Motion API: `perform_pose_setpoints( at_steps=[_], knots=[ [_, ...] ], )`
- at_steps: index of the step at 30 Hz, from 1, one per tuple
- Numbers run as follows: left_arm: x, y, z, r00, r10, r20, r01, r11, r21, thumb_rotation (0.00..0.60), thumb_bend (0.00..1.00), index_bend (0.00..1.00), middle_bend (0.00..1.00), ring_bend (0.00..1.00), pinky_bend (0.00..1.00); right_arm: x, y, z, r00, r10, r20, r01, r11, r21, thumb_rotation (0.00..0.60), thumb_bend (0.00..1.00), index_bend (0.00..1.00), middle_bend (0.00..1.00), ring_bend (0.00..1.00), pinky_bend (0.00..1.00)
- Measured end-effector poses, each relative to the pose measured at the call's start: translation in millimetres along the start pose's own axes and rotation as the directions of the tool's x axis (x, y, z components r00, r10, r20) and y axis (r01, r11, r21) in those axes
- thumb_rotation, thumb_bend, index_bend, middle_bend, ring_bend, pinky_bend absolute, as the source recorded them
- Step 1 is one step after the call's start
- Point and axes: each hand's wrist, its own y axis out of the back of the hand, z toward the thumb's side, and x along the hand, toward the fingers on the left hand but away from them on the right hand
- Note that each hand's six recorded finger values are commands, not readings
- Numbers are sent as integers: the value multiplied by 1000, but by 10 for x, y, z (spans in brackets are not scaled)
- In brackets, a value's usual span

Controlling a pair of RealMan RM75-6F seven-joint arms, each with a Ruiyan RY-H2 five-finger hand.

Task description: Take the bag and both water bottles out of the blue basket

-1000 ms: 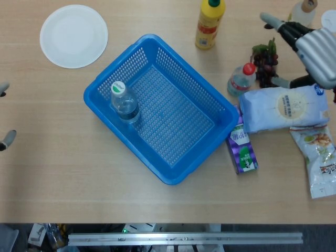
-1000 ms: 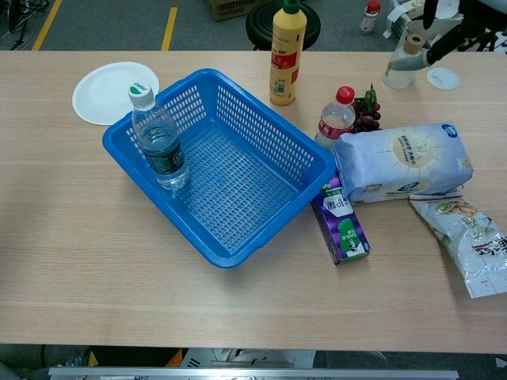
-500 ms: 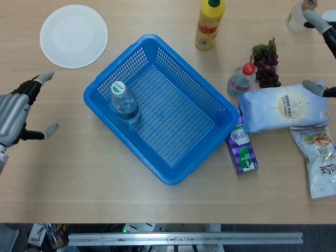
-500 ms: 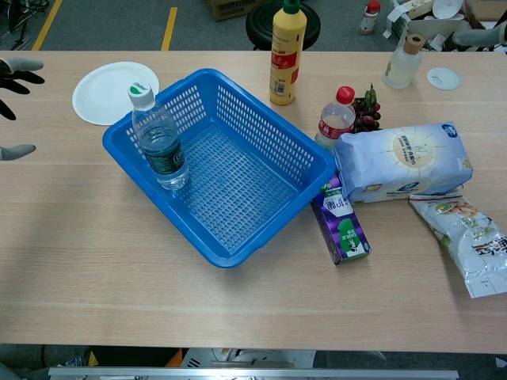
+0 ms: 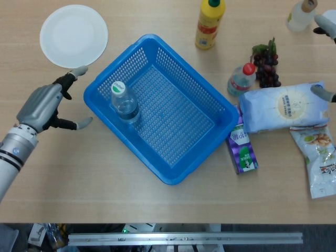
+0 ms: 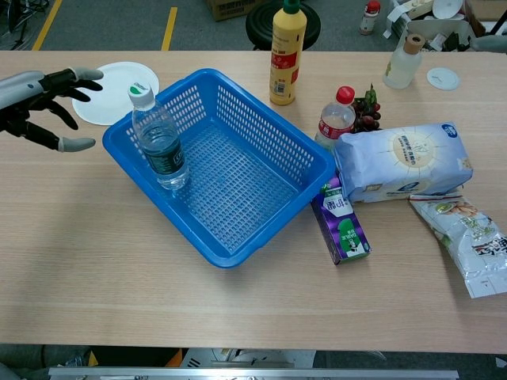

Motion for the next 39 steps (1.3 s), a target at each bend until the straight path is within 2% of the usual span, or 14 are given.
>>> perform_pose_setpoints(
  at_steps=[7, 13, 21, 30, 34, 39],
  knots=[
    [209, -135, 119, 998, -56, 9, 57, 998, -33, 468, 224, 0, 99, 137, 334, 36, -6, -73, 1000, 4, 6, -4, 1000, -8, 600, 91, 15, 255, 252, 519],
    [394, -213, 244, 996, -93, 16, 94, 993, -67, 403, 223, 0, 101, 140, 334, 76, -6, -156, 1000, 4, 16, -3, 1000, -14, 600, 90, 16, 256, 252, 519],
    [499, -274, 378, 994, -98, 38, 101, 992, -79, 367, 221, 0, 103, 140, 334, 112, 4, -223, 1000, -2, 26, 3, 1000, -24, 600, 91, 16, 257, 252, 519],
    [527, -377, 473, 992, -107, 60, 112, 989, -98, 367, 220, 0, 107, 144, 334, 156, 24, -248, 1000, -6, 29, 6, 1000, -27, 600, 91, 16, 259, 252, 519],
    [576, -442, 526, 991, -110, 74, 117, 988, -104, 426, 221, 0, 113, 149, 334, 179, 32, -251, 1000, -3, 30, 4, 1000, -27, 600, 91, 16, 259, 252, 519],
    [648, -501, 553, 991, -105, 81, 113, 988, -104, 576, 221, 0, 126, 155, 334, 215, 61, -258, 999, -8, 33, 9, 1000, -24, 600, 91, 16, 260, 252, 519]
  ],
)
